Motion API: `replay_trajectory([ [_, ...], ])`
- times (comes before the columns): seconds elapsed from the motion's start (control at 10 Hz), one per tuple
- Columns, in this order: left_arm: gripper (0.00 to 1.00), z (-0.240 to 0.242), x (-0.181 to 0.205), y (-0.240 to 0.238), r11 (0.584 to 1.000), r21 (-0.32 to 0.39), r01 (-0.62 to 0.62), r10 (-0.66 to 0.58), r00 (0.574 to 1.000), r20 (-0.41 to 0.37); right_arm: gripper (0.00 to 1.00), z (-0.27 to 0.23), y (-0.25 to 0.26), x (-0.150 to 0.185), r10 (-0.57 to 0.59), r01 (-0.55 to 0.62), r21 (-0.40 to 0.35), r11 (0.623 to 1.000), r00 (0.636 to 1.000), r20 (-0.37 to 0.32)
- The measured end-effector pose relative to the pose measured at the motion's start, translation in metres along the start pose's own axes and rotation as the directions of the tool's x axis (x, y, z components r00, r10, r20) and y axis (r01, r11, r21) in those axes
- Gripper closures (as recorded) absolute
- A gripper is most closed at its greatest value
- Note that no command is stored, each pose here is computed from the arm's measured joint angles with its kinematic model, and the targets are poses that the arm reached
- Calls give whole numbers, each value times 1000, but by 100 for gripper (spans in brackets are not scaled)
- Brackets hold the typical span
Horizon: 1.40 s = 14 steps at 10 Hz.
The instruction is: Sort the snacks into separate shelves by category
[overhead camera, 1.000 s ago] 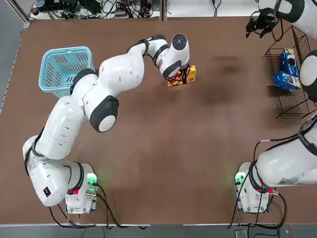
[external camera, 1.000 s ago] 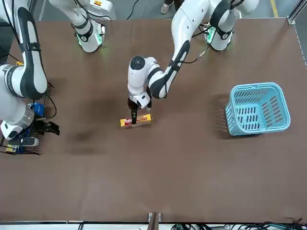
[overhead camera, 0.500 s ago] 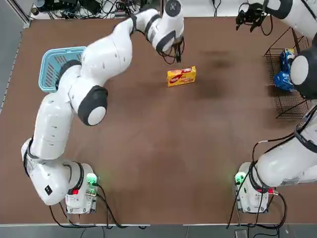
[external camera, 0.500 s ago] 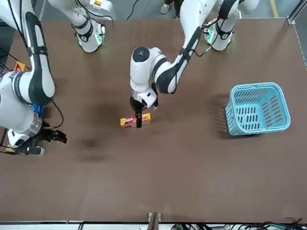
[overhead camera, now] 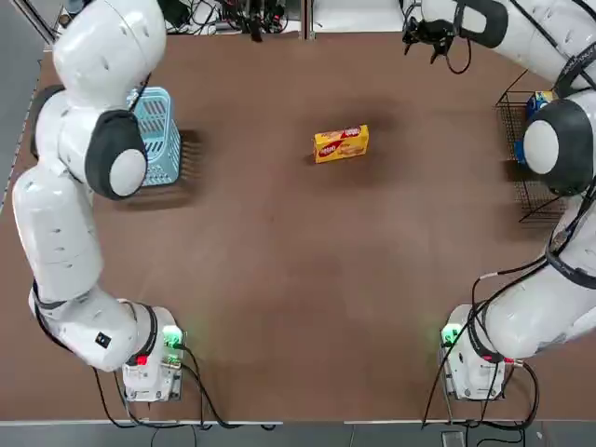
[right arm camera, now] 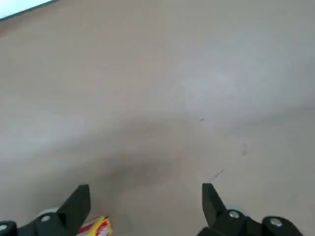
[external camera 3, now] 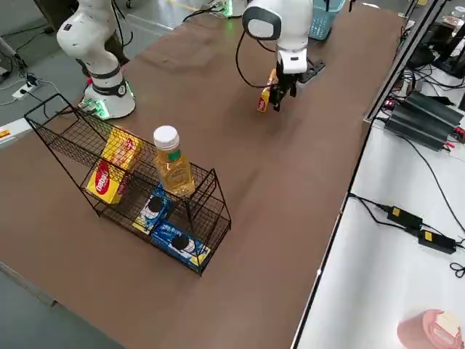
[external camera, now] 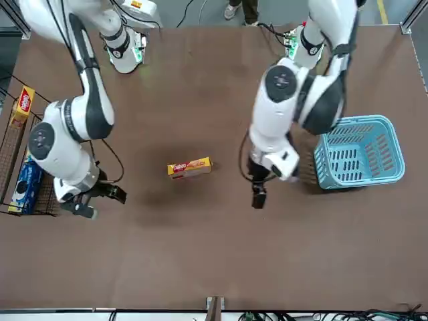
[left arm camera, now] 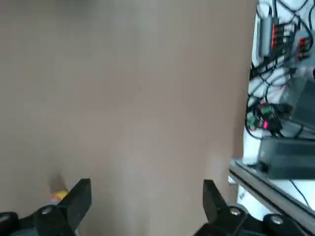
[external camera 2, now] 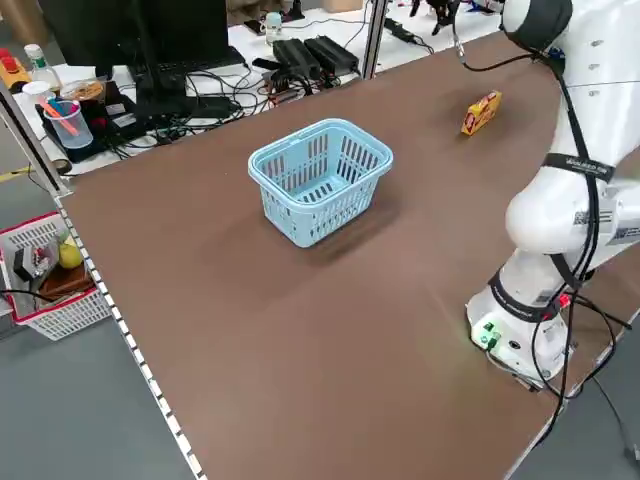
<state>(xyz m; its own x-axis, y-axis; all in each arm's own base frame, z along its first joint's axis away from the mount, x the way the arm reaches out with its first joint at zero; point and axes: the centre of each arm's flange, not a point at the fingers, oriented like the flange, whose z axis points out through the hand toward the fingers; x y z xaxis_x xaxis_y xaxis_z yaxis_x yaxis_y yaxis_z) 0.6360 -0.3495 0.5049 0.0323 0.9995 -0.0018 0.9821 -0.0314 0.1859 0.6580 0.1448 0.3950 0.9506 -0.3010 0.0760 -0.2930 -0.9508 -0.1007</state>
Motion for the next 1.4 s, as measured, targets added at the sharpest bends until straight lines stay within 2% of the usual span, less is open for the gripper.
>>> replay_trajectory([
  [0.2, 0, -23, 78, 8, 987, 75, -141, 144, 989, -26, 0, -7, -38, -16, 65, -64, 17, 998, 998, -11],
  [0.3, 0, -35, 118, 8, 970, 93, -222, 224, 975, -6, 0, -8, -63, -31, 93, -93, 26, 995, 996, -11],
  [0.5, 0, -58, 183, -9, 910, 108, -400, 397, 917, 51, 0, -10, -116, -68, 138, -138, 40, 990, 990, -3],
  [0.6, 0, -68, 206, -23, 857, 120, -500, 495, 866, 73, 0, -8, -142, -90, 165, -165, 47, 985, 986, 1],
  [0.7, 0, -76, 218, -38, 775, 145, -615, 606, 788, 106, 0, -6, -164, -109, 223, -223, 63, 973, 975, 0],
  [0.9, 0, -88, 236, -54, 566, 155, -810, 790, 586, 181, 0, -2, -184, -128, 402, -402, 73, 913, 916, 13],
  [1.0, 0, -96, 256, -58, 446, 136, -885, 859, 466, 214, 0, 2, -190, -135, 494, -495, 66, 867, 869, 24],
  [1.1, 0, -106, 272, -60, 309, 102, -946, 917, 324, 234, 0, 9, -196, -143, 579, -580, 52, 813, 815, 33],
  [1.2, 0, -118, 279, -62, 211, 74, -975, 947, 222, 233, 0, 21, -203, -153, 650, -651, 31, 758, 759, 39],
  [1.3, 0, -124, 279, -63, 165, 60, -984, 958, 174, 227, 0, 37, -213, -168, 696, -697, 3, 717, 717, 35],
  [1.4, 0, -127, 281, -63, 146, 54, -988, 962, 154, 224, 0, 56, -224, -185, 722, -722, -25, 692, 691, 29],
])
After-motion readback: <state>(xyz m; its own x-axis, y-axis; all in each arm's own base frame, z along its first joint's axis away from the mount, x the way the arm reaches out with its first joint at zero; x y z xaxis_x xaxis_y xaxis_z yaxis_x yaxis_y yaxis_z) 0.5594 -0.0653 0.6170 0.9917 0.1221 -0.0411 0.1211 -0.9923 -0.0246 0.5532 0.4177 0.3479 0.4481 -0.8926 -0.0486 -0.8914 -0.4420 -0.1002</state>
